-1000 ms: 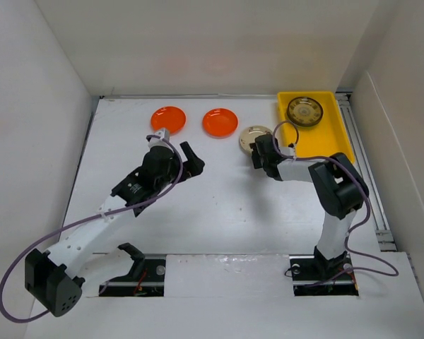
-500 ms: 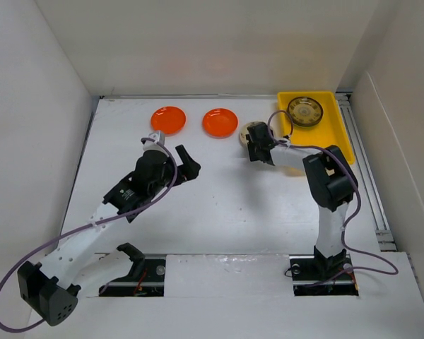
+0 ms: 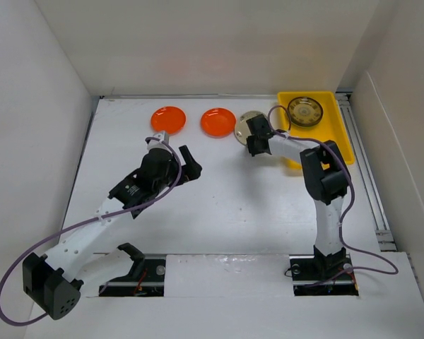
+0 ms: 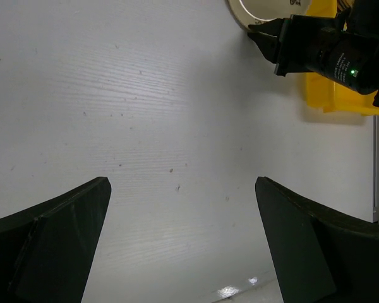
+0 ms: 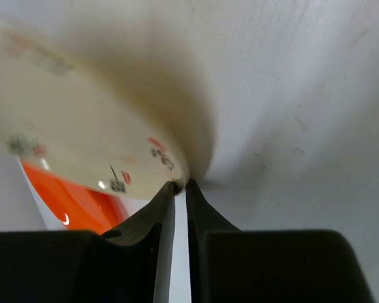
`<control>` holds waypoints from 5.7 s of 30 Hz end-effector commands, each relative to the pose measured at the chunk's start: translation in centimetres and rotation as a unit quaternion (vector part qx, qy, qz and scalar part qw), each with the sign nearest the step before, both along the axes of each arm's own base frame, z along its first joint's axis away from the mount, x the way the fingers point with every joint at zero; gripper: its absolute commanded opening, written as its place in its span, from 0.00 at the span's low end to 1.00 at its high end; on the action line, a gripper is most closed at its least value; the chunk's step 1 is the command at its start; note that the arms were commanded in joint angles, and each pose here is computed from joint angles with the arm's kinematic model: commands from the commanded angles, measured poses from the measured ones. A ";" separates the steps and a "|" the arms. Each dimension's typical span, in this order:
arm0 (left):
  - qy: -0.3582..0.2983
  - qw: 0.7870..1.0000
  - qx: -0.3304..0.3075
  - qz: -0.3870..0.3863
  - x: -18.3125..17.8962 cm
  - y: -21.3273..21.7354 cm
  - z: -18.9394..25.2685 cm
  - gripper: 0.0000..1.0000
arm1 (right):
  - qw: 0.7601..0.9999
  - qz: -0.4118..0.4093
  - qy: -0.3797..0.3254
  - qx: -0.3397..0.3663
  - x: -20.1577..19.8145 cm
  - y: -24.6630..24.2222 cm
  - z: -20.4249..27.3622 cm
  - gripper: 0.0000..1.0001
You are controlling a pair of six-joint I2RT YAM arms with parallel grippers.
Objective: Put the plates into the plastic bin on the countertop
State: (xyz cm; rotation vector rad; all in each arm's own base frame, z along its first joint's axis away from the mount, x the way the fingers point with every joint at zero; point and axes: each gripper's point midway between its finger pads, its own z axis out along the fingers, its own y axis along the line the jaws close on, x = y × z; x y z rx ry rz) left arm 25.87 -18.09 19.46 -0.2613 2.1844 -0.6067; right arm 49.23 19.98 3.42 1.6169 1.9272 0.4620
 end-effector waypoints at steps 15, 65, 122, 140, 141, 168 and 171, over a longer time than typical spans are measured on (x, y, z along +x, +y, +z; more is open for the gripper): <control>-0.043 0.999 -0.001 0.019 0.3 1.1 3.4 1.00 | 0.997 -0.002 0.074 -0.007 -0.1 -2.1 -1.6 0.31; -0.031 0.999 -0.010 0.003 3.5 -2.1 1.0 1.00 | 0.988 -0.029 -0.149 0.002 5.9 -24.6 13.3 0.00; 0.177 0.918 -0.069 0.348 28.7 14.8 -17.3 0.03 | 0.850 0.417 -0.316 0.067 -17.2 -0.7 19.8 0.90; 0.019 0.980 -0.080 0.184 17.1 6.9 -0.4 0.00 | 0.723 0.581 -0.375 0.001 -15.5 8.2 22.7 0.89; -0.007 0.984 -0.091 0.154 16.2 5.7 1.4 0.00 | 0.727 0.575 -0.376 -0.003 -14.7 7.9 22.8 0.89; -0.008 0.994 -0.111 -0.003 9.6 -2.2 0.7 1.00 | 0.917 0.267 -0.289 -0.068 0.6 -8.4 18.0 0.00; 0.022 0.995 -0.092 0.009 10.6 -2.3 -1.9 1.00 | 0.957 0.130 -0.248 -0.070 3.0 -16.2 15.8 0.00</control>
